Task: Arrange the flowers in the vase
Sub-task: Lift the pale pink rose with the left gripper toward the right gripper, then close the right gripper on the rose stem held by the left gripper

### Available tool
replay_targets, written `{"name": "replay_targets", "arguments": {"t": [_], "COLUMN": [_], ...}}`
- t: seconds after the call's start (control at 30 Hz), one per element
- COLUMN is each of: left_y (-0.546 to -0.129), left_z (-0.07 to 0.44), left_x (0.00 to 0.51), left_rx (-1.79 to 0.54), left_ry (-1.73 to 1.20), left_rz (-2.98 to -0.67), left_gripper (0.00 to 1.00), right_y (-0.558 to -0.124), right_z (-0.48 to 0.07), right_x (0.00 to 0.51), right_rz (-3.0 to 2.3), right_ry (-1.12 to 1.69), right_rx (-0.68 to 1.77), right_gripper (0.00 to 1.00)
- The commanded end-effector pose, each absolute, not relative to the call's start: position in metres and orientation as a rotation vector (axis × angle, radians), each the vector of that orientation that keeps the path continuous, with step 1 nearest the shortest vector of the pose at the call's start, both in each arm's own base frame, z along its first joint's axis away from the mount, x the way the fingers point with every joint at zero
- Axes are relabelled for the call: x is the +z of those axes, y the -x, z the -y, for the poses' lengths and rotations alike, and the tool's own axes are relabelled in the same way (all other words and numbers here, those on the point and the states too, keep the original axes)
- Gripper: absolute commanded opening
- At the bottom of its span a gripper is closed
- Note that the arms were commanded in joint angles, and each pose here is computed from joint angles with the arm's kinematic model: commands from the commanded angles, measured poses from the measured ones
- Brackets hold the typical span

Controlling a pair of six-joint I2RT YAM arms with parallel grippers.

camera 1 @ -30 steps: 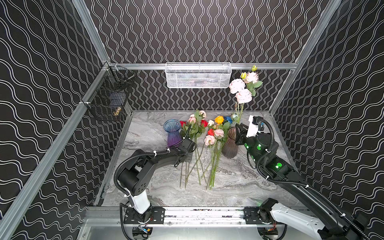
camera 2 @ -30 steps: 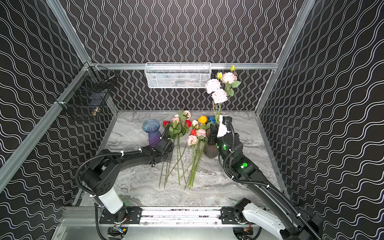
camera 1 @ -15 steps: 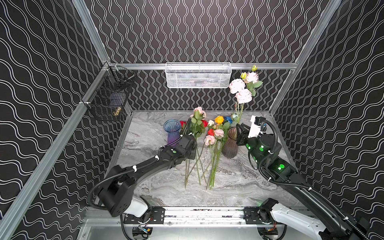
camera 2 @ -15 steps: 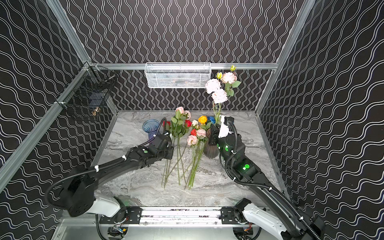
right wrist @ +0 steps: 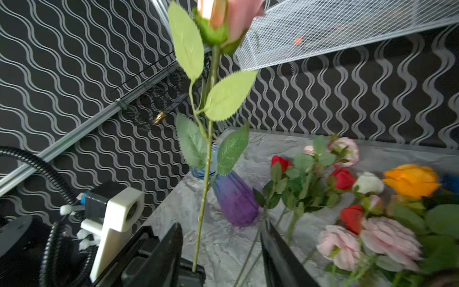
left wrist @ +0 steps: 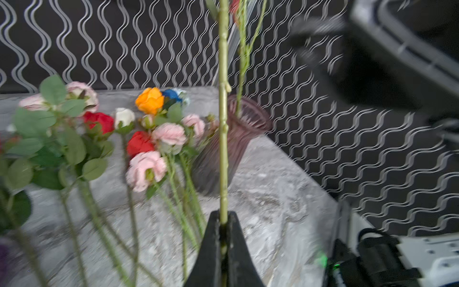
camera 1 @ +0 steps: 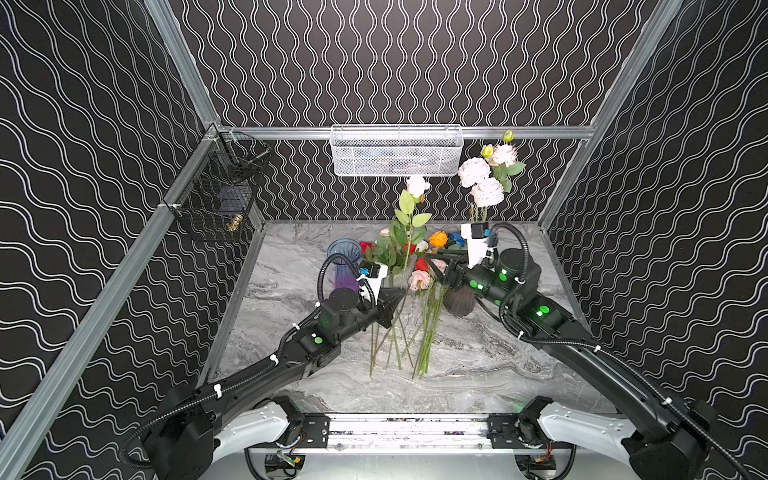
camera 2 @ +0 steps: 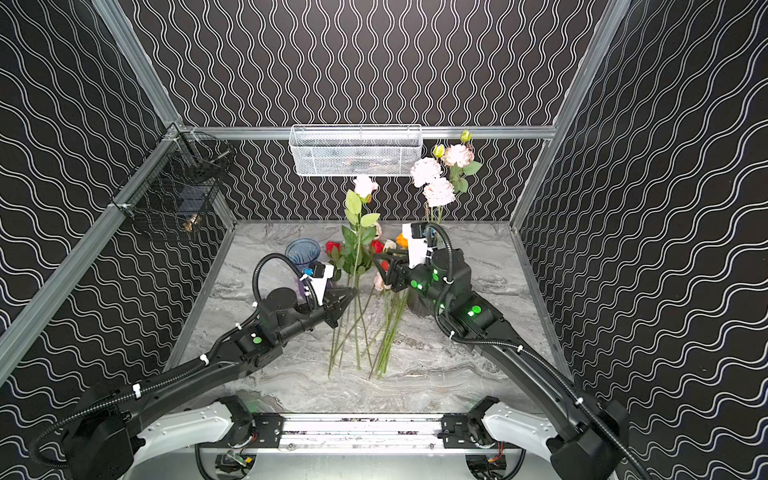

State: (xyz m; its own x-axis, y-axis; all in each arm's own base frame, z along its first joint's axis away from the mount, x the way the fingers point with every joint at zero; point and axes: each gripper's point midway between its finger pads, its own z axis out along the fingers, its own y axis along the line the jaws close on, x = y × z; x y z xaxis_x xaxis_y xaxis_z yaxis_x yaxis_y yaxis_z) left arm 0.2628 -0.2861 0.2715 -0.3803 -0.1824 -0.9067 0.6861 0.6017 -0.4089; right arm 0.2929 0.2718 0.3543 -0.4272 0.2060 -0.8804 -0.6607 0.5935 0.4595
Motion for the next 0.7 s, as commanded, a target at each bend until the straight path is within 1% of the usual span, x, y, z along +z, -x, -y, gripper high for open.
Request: {"name": "replay_targets", "arguments": {"t": [0.0,0.13,0.3,0.4,0.47,0.53,0.63,0.67], "left_y": [-0.256,-0.257,-0.256,-0.255,-0.256,-0.256,-0.256,-0.257], "left_z": [0.293,0.294,0.296,0.294,0.293,0.294,0.294,0.293], "left_x": [0.303,0.302,0.300,0.300,0.299,0.296,0.295,0.294], "left_rx": [-1.072,-1.078,-1.079,-1.081,-1.073,-1.070,-1.073,-1.067], "left_ry": [-0.431,-0.422,-0.437,-0.430,-0.427,-0.432,-0.426,-0.417], "left_rz": [-1.603,-1.606,-1.633,-1.629,-1.632,-1.639,-1.640,-1.645], "left_gripper": [0.00,0.00,0.00,0.00,0.00,0.00,0.00,0.01], "right_y": [-0.280,-0.284,-0.286,-0.282,-0.283,-0.283,-0.282,-0.282], "right_z": [-0.295,-0.305,-0.318,-0.324,-0.327,-0.329,-0.330,-0.330], "right_x": [0.363,0.356,0.349,0.351,0.350,0.349,0.348,0.349], "right_rz": [-1.740,-1.760,-1.781,-1.761,-1.767,-1.769,-1.767,-1.763], "right_ry": [0.441,0.467,0.475,0.486,0.492,0.496,0.492,0.492], "right_rx": [1.186,1.179,1.218,1.234,1.227,1.220,1.212,1.209], "right_gripper": [0.51,0.51,0.46,0.33,0.18,0.07,0.00,0.00]}}
